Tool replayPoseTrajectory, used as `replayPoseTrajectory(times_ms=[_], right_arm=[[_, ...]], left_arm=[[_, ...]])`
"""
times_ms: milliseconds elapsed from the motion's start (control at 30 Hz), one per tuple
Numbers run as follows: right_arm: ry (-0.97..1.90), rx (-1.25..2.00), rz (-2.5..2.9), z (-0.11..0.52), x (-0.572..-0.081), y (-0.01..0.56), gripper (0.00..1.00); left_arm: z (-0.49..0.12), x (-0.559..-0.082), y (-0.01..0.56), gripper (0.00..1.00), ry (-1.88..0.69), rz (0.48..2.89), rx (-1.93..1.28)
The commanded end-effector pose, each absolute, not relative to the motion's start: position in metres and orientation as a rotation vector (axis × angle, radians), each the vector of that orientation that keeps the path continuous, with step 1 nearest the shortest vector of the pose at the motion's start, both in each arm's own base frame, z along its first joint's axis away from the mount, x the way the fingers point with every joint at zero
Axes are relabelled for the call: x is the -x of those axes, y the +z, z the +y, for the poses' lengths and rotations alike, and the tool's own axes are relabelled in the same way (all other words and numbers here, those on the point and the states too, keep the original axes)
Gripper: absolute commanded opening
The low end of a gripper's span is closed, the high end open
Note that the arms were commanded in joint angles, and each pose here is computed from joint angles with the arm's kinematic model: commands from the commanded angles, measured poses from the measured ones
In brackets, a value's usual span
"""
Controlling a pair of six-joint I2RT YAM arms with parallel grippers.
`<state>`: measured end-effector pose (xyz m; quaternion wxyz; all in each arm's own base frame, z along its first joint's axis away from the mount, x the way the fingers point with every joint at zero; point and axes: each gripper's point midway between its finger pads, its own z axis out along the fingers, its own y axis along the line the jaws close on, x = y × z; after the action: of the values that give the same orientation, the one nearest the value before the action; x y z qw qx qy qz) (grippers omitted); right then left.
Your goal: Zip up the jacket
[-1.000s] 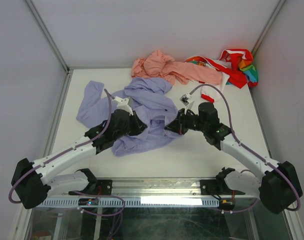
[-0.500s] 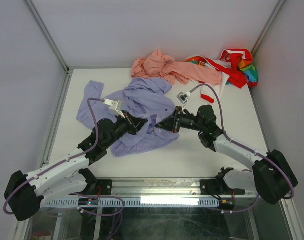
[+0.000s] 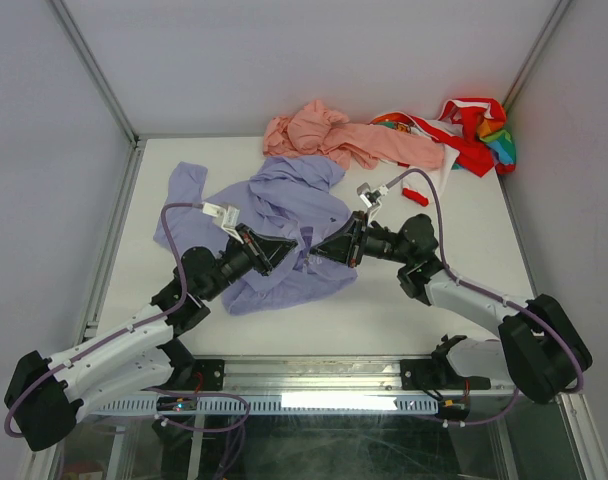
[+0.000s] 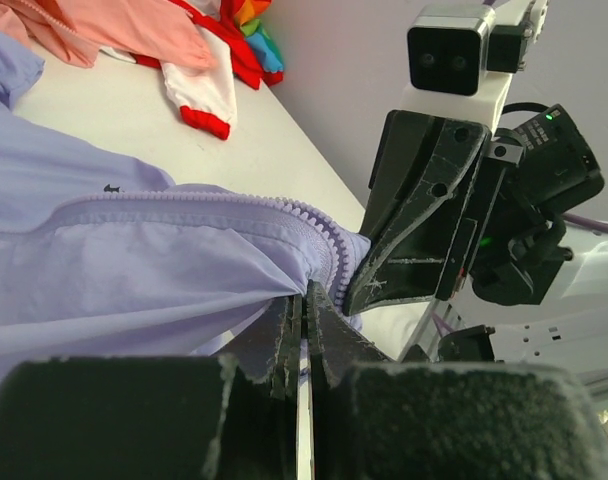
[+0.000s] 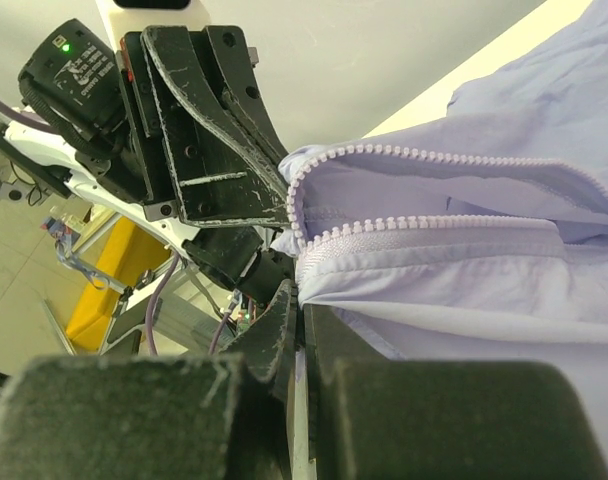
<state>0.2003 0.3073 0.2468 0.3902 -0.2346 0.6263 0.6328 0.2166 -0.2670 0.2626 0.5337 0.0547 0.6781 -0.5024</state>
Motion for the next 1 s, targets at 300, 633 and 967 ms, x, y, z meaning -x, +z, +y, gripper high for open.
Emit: replayPoseTrajectory(times_ms=[300, 633, 967], right_arm=[[1.632, 0.682, 1.413, 0.303, -0.198, 0.28, 0.0], [1.646, 0.705, 1.395, 0.302, -0.195, 0.283, 0.0], [1.654, 0.699, 1.393, 0.303, -0.197, 0.284, 0.0]], left_arm=[[-0.269, -0.206, 0.288, 0.0, -1.321, 1.544, -0.193], [-0.27, -0.205, 0.29, 0.0, -1.396, 1.543, -0.191], [-0.274, -0.203, 0.292, 0.0, -1.429, 1.541, -0.202]])
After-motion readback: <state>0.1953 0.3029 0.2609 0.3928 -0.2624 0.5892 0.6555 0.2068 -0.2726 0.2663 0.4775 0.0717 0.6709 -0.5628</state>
